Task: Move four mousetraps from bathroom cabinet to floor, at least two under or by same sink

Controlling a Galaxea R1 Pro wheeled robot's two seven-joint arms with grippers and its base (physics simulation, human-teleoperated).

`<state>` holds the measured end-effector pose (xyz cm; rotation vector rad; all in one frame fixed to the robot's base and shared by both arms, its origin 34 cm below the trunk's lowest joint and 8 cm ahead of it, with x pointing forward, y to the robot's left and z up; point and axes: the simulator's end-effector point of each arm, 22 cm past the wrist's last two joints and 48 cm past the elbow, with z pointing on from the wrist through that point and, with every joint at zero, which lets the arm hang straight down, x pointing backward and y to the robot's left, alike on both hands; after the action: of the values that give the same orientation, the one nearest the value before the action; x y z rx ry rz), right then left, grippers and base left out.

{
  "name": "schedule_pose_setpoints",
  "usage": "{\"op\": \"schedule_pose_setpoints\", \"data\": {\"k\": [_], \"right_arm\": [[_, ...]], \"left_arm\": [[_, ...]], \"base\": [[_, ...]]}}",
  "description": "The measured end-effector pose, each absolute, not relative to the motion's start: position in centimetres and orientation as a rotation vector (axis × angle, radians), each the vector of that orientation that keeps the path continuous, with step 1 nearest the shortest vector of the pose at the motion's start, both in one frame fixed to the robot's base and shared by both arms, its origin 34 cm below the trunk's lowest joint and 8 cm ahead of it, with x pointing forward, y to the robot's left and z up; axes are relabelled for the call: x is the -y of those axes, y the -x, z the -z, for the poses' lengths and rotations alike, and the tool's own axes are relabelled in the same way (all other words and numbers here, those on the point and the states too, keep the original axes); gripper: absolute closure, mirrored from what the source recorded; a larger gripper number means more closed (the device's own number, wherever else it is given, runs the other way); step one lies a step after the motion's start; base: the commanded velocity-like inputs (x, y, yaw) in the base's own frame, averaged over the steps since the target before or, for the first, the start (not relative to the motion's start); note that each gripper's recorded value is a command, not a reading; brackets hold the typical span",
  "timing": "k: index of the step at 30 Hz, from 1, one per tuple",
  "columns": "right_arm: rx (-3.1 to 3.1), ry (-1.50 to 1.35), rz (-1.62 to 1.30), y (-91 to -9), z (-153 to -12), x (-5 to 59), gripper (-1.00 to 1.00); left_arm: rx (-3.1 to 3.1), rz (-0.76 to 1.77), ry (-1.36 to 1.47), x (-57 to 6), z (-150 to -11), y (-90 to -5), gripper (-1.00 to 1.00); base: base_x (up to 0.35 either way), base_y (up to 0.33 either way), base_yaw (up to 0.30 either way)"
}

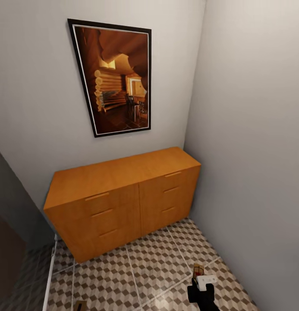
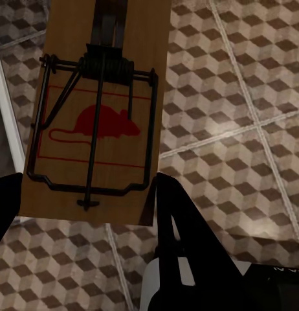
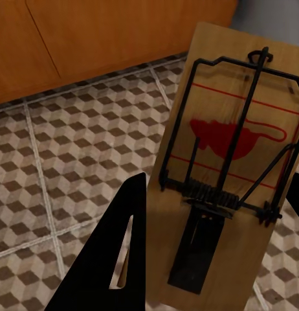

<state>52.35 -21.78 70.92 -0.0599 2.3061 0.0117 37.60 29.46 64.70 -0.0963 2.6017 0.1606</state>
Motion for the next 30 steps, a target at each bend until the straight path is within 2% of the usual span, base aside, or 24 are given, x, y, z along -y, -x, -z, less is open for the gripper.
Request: {"op": "schedule_pose_setpoints", "data": {"k": [30], "right_arm": [[-2.260,0.059,-0.008,-53.7,-72.9,21.9,1.00]], "left_arm": [[-2.555,-0.157,0.099,-29.5,-66.0,-39.2,1.00]], "base": [[0.000,0.000,0.000]]}}
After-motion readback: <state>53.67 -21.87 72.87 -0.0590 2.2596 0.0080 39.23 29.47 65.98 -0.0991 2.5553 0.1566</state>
